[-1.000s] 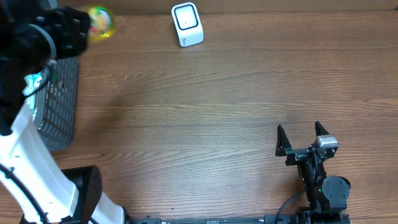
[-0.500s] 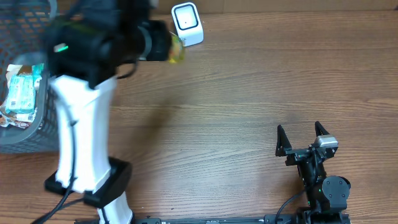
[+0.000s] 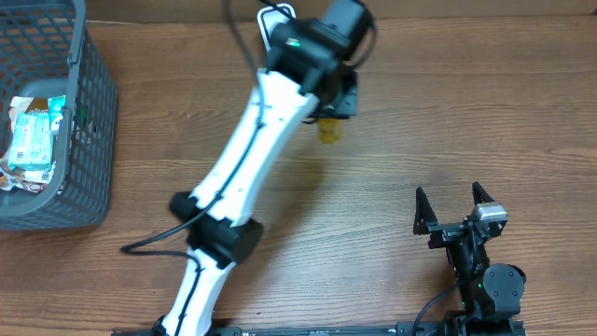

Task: Scan the item barcode
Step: 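Lift the yellow bottle out and carry it toward the scanner, then set the yellow bottle upright on the table and release it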

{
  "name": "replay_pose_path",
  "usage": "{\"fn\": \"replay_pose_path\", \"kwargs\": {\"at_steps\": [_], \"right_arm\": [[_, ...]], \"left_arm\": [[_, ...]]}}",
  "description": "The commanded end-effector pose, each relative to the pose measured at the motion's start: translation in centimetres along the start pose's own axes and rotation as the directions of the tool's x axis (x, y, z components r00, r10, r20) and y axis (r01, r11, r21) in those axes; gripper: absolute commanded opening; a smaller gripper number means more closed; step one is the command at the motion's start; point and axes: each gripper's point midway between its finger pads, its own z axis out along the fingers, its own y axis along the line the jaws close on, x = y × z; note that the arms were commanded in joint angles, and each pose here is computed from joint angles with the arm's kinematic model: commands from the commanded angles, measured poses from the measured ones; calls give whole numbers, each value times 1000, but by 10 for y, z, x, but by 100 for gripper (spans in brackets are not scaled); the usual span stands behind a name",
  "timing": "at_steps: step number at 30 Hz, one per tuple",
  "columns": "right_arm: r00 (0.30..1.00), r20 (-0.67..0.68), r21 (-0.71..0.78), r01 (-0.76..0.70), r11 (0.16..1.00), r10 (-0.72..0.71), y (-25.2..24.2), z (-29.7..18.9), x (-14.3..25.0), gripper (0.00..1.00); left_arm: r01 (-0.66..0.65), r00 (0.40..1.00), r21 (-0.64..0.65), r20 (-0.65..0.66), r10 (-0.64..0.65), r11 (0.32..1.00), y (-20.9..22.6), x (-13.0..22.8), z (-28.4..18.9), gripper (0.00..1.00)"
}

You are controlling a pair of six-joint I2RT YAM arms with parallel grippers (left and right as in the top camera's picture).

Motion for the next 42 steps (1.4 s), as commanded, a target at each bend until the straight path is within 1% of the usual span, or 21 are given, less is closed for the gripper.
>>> {"fn": "replay_pose_path", "kwargs": {"at_steps": [1, 5, 7, 9, 11, 19, 25, 30, 35, 42], "right_arm": [[1000, 1, 9, -2, 1000, 2, -2, 0, 3, 100], [1000, 1, 9, -2, 1000, 2, -2, 0, 3, 100], [1000, 1, 9, -2, 1000, 2, -2, 0, 3, 100], [1000, 1, 9, -2, 1000, 2, -2, 0, 3, 100], [1000, 1, 9, -2, 1000, 2, -2, 0, 3, 100], [1000, 1, 9, -2, 1000, 2, -2, 0, 3, 100], [1000, 1, 9, -2, 1000, 2, -2, 0, 3, 100], [1000, 1, 9, -2, 1000, 2, -2, 0, 3, 100], [1000, 1, 9, -2, 1000, 2, -2, 0, 3, 100], [1000, 1, 9, -2, 1000, 2, -2, 0, 3, 100]], "left_arm": [[11, 1000, -12, -14, -11, 1000, -22, 8, 23, 30], [2, 999, -10, -37, -3, 1000, -47, 20, 53, 30], [27, 998, -16, -49, -28, 1000, -55, 24, 67, 29], [68, 995, -33, -70, -70, 997, -58, 31, 80, 28], [81, 993, -44, -88, -85, 996, -60, 36, 90, 28], [67, 990, -66, -123, -74, 996, -66, 46, 117, 28], [56, 990, -66, -125, -64, 996, -71, 50, 126, 29], [77, 990, -53, -111, -83, 996, -77, 48, 127, 31], [70, 991, -50, -111, -75, 996, -81, 51, 127, 32], [58, 991, -50, -115, -64, 997, -84, 55, 127, 38]]}}
